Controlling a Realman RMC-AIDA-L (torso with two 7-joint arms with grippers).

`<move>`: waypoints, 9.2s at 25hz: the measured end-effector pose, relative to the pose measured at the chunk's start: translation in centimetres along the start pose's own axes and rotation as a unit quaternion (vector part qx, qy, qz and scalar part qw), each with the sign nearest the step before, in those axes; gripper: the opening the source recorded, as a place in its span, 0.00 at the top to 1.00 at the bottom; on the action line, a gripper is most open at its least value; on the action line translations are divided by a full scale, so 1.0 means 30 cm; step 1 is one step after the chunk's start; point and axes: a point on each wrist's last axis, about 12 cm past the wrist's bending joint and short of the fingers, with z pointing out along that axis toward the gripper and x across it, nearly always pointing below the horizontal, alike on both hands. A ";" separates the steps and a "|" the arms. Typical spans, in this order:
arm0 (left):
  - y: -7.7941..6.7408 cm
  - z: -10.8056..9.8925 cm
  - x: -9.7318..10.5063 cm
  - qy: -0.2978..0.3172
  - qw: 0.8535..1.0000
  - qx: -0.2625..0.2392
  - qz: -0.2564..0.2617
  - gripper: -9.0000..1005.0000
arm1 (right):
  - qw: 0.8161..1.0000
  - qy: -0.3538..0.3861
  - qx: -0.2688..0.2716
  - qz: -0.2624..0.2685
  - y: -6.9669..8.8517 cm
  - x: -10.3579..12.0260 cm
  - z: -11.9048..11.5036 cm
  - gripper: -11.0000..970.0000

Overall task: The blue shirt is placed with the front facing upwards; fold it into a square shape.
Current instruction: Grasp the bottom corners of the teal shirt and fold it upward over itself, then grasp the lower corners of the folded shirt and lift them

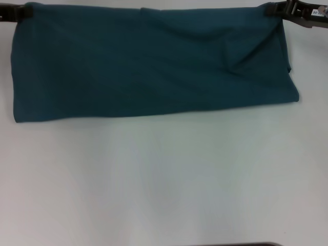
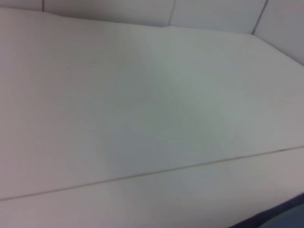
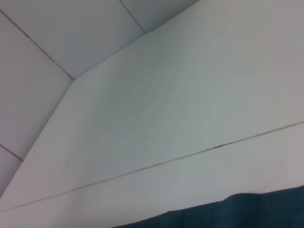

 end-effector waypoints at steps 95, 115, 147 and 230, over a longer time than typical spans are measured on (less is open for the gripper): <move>-0.164 -0.130 0.304 -0.061 0.986 0.134 -0.075 0.13 | 0.991 0.118 -0.002 0.060 -0.141 0.221 -0.255 0.29; -0.156 -0.123 0.299 -0.063 0.988 0.123 -0.073 0.13 | 0.991 0.122 -0.008 0.061 -0.115 0.235 -0.197 0.29; -0.138 -0.134 0.327 -0.039 0.990 0.110 -0.076 0.13 | 0.990 0.133 0.007 0.049 -0.134 0.229 -0.221 0.98; -0.023 -0.181 0.395 0.119 0.986 0.068 -0.093 0.58 | 0.992 0.116 0.012 0.054 -0.140 0.176 -0.230 0.98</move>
